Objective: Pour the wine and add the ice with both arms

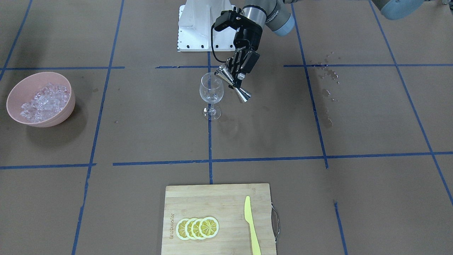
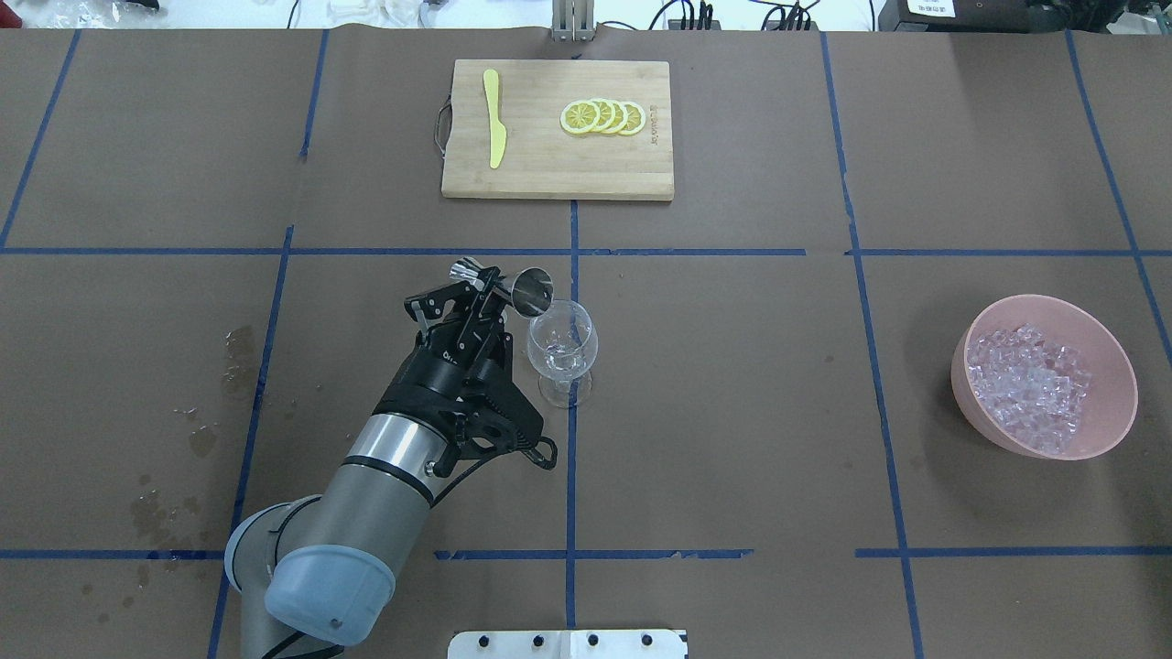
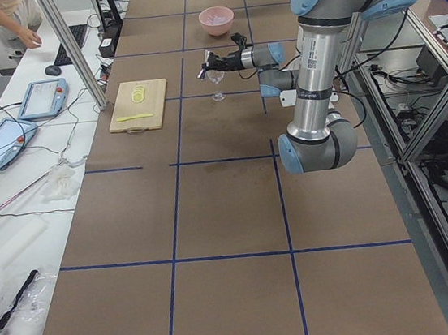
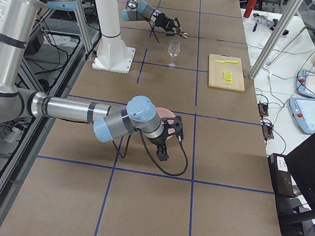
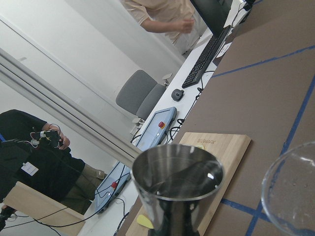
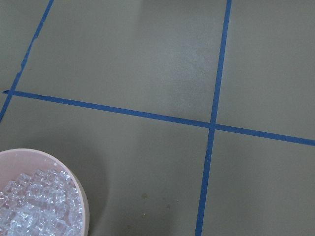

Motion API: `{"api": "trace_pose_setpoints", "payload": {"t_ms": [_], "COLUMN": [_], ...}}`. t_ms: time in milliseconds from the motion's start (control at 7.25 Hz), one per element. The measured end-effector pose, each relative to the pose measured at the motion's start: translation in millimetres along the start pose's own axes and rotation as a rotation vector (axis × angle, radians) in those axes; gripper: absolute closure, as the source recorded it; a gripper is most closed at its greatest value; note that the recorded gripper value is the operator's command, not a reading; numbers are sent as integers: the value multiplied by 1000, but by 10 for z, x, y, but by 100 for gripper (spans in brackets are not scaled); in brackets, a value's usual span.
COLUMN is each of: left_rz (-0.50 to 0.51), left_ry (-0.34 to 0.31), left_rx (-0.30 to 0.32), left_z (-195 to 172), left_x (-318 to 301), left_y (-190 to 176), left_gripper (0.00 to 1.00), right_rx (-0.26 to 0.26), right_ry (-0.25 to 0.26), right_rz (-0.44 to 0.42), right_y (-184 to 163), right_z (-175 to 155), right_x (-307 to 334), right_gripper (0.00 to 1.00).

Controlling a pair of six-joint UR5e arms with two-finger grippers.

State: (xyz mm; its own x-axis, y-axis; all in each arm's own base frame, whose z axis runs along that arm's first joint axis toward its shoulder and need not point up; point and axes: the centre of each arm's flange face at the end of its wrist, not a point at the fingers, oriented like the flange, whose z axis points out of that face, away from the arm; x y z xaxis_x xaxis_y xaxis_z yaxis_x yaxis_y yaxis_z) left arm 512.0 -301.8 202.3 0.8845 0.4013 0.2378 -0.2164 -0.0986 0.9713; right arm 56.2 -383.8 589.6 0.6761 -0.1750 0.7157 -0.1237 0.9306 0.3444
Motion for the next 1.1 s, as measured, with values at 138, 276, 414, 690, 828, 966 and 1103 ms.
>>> {"api": "trace_pose_setpoints", "payload": {"t_ms": [138, 276, 414, 690, 828, 966, 1103], "left_rz": [47, 90, 163, 317, 361, 406, 446], "left_ry": [-2, -9, -18, -57, -70, -75, -78], "left_rx": [0, -1, -3, -14, -20, -24, -27], "left_z": [-18, -29, -38, -55, -69, -75, -76], "left_x": [24, 28, 24, -19, -20, -24, -29], "left_y": [-17, -24, -31, -79, -93, -102, -104], "left_gripper": [100, 100, 100, 100, 100, 100, 100], "right_rx": [-1, -2, -3, -5, -6, -7, -7], "right_ry": [0, 0, 0, -1, -1, -1, -1], "right_rz": [2, 2, 3, 5, 7, 7, 7], "right_y": [4, 7, 7, 14, 18, 19, 20], "right_z": [6, 9, 11, 22, 27, 28, 30], "right_x": [8, 11, 12, 23, 31, 33, 34], "right_gripper": [0, 0, 0, 0, 0, 0, 0]}}
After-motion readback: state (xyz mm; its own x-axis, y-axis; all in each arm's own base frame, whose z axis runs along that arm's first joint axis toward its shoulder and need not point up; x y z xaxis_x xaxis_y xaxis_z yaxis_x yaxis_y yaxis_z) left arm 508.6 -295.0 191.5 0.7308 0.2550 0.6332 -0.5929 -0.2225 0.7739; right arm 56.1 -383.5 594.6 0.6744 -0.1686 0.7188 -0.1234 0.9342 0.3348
